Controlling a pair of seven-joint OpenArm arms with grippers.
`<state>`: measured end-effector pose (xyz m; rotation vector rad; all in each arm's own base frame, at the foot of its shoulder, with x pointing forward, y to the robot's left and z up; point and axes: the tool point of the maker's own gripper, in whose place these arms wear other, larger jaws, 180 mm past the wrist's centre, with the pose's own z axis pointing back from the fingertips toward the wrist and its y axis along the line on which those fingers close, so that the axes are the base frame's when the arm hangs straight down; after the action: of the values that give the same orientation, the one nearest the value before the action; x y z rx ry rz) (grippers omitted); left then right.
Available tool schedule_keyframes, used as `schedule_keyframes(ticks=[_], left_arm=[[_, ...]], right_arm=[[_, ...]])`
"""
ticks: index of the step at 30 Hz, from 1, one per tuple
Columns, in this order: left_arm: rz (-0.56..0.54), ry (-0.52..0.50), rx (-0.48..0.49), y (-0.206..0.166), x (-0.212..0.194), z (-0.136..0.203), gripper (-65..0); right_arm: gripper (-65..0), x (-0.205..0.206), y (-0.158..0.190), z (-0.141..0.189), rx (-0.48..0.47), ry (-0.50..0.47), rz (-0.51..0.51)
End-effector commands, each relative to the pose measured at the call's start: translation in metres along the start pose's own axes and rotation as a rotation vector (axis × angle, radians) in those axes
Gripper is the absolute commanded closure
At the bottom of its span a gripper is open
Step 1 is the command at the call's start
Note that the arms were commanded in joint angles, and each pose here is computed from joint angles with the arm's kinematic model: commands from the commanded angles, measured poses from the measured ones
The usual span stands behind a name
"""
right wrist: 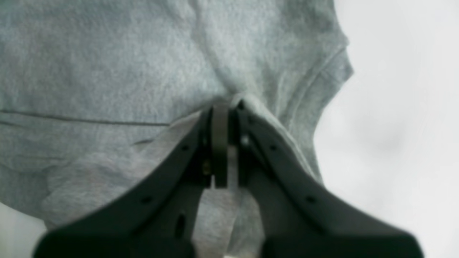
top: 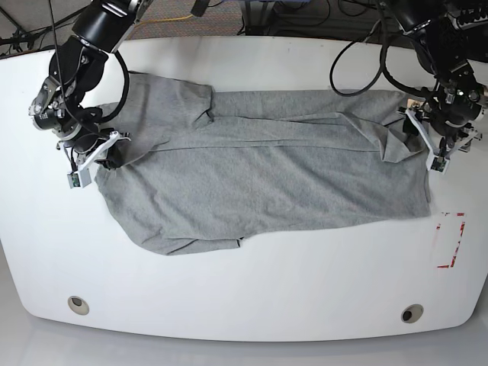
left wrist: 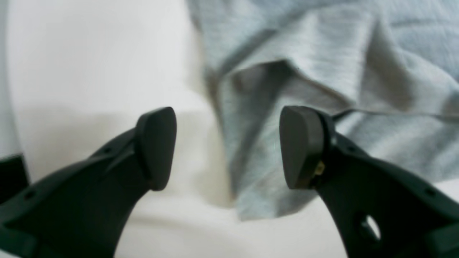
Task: Fold the T-shirt properly
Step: 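Pull the pinched edge toward the shirt middle with both grippers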
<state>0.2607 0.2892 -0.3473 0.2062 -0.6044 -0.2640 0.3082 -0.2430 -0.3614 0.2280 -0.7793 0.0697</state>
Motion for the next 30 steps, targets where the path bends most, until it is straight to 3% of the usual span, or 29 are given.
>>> schedule_keyframes(ticks=[1,8,27,30], left_arm=[[-0.001,-0.054,0.001,-0.001,0.015,0.003,-42.2],[0.015,-0.068,-0.070,-0.033,0.021,-0.004,-42.2],[0.044,-0.051,-0.156,-0.055,0.026,-0.028,-41.9],[0.045,-0.054,-0.156,-0.054,0.028,-0.029,-37.1]], right_arm=[[-2.7,0.020,-0.003,0.005,-0.006,-0.060,0.019],[-2.7,0.020,-0.003,0.005,-0.006,-0.060,0.019],[-2.7,0.010,-0.003,0.006,-0.008,-0.042,0.011],[-2.7,0.011,-0.003,0.005,-0.007,-0.043,0.012]])
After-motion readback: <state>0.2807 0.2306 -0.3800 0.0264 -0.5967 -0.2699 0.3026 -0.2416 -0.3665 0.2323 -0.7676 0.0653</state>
